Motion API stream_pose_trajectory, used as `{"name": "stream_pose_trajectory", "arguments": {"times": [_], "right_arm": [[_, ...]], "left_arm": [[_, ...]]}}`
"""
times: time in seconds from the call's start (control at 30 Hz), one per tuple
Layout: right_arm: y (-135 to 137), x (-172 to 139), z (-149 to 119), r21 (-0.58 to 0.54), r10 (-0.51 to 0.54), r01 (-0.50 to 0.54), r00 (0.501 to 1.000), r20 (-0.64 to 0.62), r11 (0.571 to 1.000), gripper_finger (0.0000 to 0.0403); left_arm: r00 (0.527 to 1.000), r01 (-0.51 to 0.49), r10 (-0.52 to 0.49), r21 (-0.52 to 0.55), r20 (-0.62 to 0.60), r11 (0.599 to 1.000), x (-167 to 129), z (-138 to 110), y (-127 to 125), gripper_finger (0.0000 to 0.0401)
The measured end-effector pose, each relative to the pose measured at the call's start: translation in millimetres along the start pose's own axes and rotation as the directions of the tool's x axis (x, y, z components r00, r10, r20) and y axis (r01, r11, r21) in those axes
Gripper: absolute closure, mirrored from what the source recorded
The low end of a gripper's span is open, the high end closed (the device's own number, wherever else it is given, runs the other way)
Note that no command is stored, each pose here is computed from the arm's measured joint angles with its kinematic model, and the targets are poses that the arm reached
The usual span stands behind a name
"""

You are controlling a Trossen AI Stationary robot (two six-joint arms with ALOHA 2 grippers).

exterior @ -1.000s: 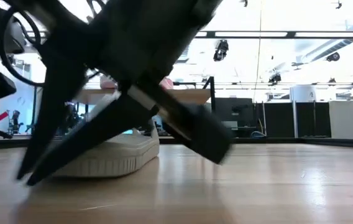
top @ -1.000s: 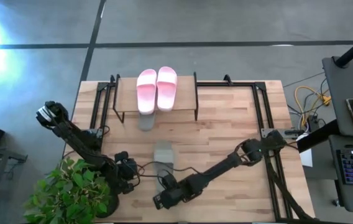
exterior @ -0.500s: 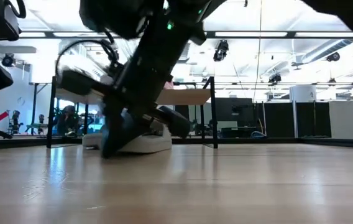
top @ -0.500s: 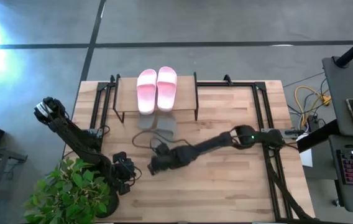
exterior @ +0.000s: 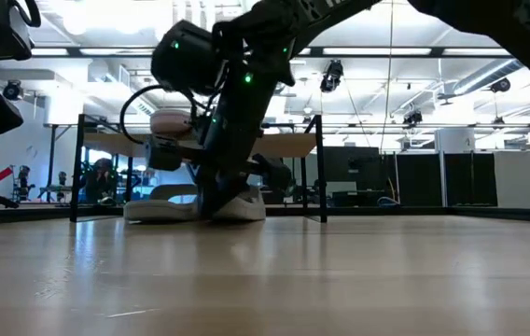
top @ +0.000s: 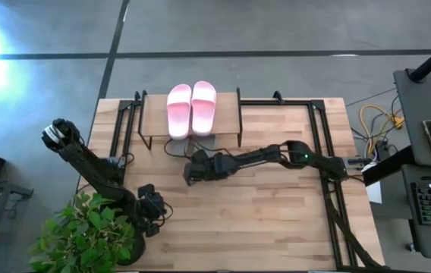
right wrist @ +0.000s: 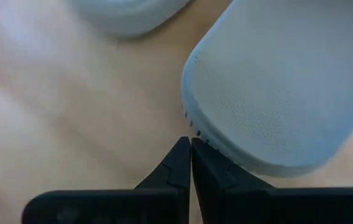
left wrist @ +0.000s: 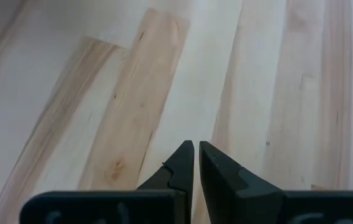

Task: Pick and place slides into the shelf
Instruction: Put the gray slipper under the shelf, then return to Home Position

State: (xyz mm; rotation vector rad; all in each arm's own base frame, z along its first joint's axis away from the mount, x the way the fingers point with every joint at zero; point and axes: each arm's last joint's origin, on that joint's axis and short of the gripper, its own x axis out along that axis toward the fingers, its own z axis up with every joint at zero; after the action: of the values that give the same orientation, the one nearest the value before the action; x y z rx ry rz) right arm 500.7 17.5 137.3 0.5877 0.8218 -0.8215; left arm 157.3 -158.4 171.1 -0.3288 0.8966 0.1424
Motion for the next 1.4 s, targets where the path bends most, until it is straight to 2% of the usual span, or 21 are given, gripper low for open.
{"name": "stream_pose_trajectory", "arguments": {"times": [0.23, 0.33, 0.47, 0.57, 0.7, 0.8, 0.9, 1.0, 1.1, 1.2, 1.33, 1.4], "right_arm": [[-6, 1, 9, -0.036, -0.090, 0.095, 0.989, 0.121, 0.995, 0.0394], [-4, -1, 8, -0.040, -0.068, 0.073, 0.992, 0.103, 0.997, 0.0394], [8, -17, -2, -0.058, 0.016, -0.013, 0.998, 0.058, 0.998, 0.0394], [24, -49, -11, -0.115, 0.113, -0.105, 0.992, 0.061, 0.988, 0.0394], [38, -109, -18, -0.180, 0.221, -0.205, 0.972, 0.076, 0.962, 0.0394], [40, -154, -18, -0.180, 0.306, -0.288, 0.948, 0.082, 0.941, 0.0394], [37, -192, -10, -0.170, 0.426, -0.416, 0.904, 0.025, 0.893, 0.0394], [30, -216, -1, -0.205, 0.501, -0.491, 0.866, -0.007, 0.846, 0.0394], [25, -232, 6, -0.268, 0.555, -0.541, 0.832, -0.027, 0.798, 0.0394], [22, -241, 12, -0.332, 0.585, -0.555, 0.811, -0.012, 0.762, 0.0394], [16, -239, 20, -0.369, 0.568, -0.528, 0.823, -0.001, 0.764, 0.0394], [11, -236, 24, -0.380, 0.551, -0.508, 0.835, 0.004, 0.773, 0.0394]], "left_arm": [[1.000, -0.007, 0.007, 0.002, 0.010, 1.000, 0, 0, 0, 0.0390], [1.000, -0.008, 0.008, 0.002, 0.011, 1.000, 0, 0, 0, 0.0390], [1.000, -0.021, 0.020, 0.005, 0.024, 1.000, 0, 0, 1, 0.0390], [0.999, -0.043, 0.043, 0.000, 0.025, 0.999, 0, 0, 3, 0.0390], [0.997, -0.055, 0.059, -0.084, 0.042, 0.995, 0, 2, 5, 0.0390], [0.997, -0.036, 0.045, -0.137, 0.059, 0.990, -1, 7, 6, 0.0390], [0.996, -0.013, 0.025, -0.129, 0.088, 0.992, -5, 16, 9, 0.0390], [0.991, 0.058, -0.047, -0.082, 0.129, 0.995, -12, 34, 13, 0.0390], [0.960, 0.200, -0.198, 0.013, 0.200, 0.980, -24, 62, 20, 0.0390], [0.889, 0.301, -0.318, 0.103, 0.329, 0.948, -38, 92, 30, 0.0391], [0.791, 0.330, -0.374, 0.178, 0.484, 0.927, -56, 119, 49, 0.0391], [0.772, 0.308, -0.360, 0.188, 0.523, 0.933, -63, 125, 59, 0.0391]]}}
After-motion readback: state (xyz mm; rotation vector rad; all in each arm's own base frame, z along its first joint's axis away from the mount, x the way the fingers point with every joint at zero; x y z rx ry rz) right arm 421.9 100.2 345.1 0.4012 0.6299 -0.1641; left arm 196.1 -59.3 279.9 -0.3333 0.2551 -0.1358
